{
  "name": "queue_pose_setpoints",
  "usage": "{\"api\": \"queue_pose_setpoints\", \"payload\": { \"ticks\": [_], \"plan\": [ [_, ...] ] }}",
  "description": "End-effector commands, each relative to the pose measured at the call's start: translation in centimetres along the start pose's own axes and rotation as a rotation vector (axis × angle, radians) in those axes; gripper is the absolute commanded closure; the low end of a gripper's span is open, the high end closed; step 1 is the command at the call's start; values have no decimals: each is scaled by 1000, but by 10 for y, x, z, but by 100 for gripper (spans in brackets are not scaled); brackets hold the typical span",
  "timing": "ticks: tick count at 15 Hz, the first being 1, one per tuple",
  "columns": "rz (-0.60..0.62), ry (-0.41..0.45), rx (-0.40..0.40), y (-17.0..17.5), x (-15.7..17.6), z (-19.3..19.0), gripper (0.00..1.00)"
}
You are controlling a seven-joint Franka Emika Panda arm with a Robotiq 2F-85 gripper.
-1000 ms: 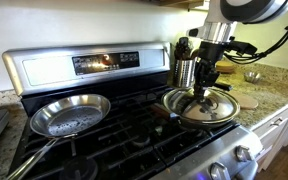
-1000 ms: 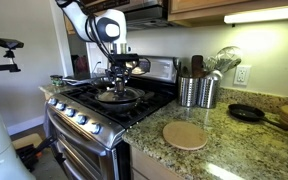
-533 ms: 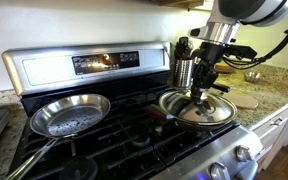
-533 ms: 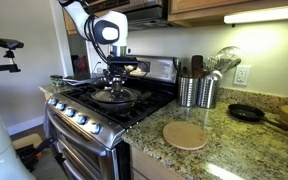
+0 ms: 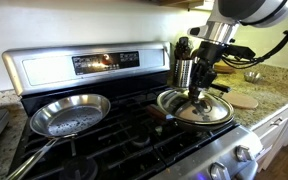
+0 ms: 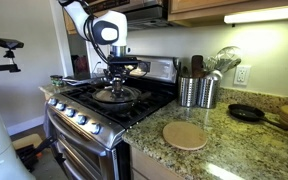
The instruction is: Place the silver lid on top of the pan on the right side of the stove
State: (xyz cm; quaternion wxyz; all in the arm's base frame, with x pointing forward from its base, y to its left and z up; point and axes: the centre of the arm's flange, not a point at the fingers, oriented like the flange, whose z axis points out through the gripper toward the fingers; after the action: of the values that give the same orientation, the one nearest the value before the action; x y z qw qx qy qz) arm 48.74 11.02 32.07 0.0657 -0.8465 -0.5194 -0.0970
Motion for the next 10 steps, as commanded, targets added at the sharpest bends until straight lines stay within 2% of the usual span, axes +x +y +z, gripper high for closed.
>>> {"api": "queue_pose_setpoints", "payload": {
  "ticks": [1, 4, 10],
  "plan": [
    [-12, 18, -28, -15, -6, -10, 80],
    [-17, 30, -36, -15, -6, -10, 80],
    [22, 1, -28, -16, -9, -10, 80]
  ]
}}
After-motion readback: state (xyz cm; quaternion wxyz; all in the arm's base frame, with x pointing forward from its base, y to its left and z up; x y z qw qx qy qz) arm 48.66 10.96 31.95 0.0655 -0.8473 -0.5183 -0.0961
